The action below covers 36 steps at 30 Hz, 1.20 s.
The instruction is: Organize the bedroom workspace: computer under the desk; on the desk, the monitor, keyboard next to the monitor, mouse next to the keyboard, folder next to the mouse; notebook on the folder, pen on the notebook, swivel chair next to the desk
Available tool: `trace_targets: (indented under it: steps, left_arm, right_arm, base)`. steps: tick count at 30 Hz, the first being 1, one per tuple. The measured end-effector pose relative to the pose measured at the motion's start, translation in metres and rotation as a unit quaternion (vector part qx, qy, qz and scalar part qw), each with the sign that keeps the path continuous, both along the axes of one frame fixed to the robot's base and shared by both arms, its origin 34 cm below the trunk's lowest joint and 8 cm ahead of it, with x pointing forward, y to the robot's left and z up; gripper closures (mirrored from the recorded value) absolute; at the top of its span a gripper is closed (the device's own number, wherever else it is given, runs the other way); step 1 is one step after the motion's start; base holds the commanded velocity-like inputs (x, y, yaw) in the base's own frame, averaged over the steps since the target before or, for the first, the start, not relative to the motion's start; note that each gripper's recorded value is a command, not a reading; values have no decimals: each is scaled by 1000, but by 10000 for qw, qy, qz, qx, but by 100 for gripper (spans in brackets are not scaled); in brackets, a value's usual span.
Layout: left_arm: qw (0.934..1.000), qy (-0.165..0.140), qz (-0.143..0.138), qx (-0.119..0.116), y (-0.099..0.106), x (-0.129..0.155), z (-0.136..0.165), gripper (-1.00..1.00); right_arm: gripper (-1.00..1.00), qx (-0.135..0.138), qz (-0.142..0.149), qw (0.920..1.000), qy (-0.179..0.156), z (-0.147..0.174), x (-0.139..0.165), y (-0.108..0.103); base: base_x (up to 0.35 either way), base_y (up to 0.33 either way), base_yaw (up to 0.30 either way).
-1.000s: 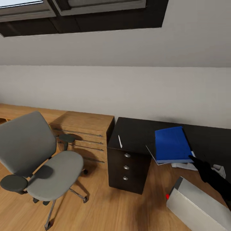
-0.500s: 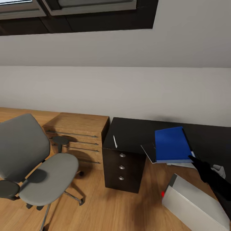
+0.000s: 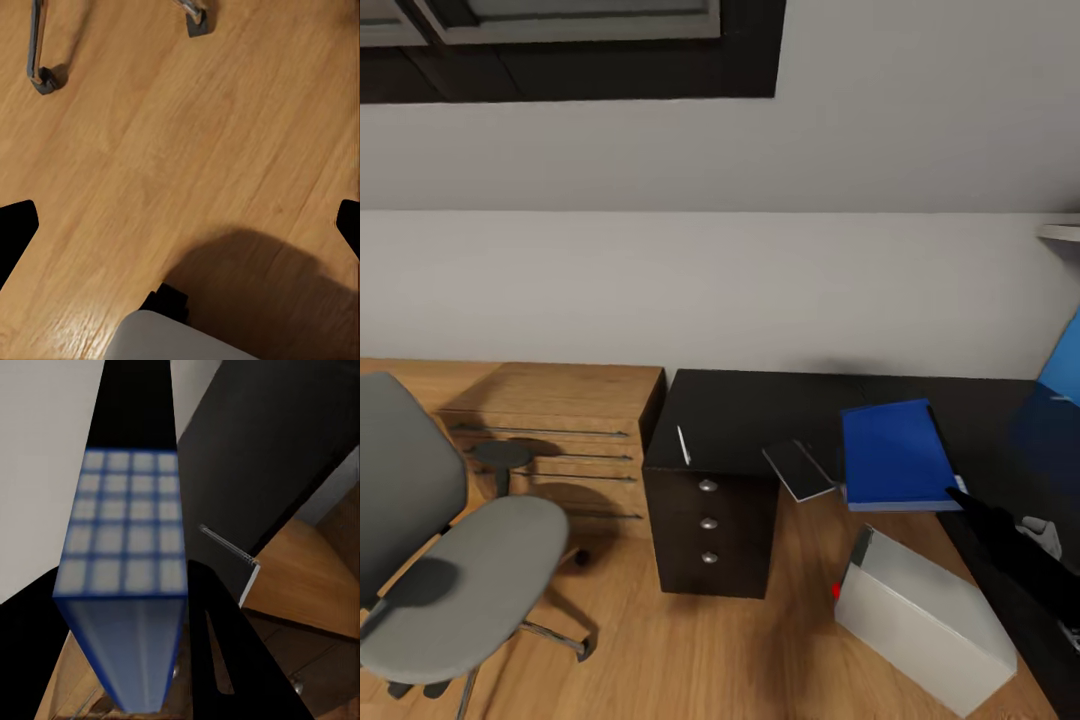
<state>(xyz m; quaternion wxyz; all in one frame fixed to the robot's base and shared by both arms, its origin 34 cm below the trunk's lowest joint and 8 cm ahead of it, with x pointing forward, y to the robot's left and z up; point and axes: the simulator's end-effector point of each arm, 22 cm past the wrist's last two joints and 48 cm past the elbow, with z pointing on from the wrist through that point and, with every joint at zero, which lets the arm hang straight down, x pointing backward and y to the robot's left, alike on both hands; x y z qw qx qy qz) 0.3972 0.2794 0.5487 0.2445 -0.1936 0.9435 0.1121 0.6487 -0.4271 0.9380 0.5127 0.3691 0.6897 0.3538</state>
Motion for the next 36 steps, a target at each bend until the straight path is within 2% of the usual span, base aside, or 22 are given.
trace_targets:
  steps: [25, 33, 36]
  left_arm:
    - [10000, 73, -16, -8, -2, -7, -3, -100]
    - [10000, 71, -14, -4, -2, -7, -3, -100]
    - [9999, 136, -16, 3, -1, -13, -5, -100]
  right_arm:
    - [100, -48, 54, 10000, -29, 5, 0, 5]
    - [100, -197, -24, 9998, -1, 2, 1, 1]
    - [100, -331, -61, 9993, -149, 6, 16, 19]
  base:
    - [0, 0, -248]
    - [0, 0, -39]
    - [0, 0, -2]
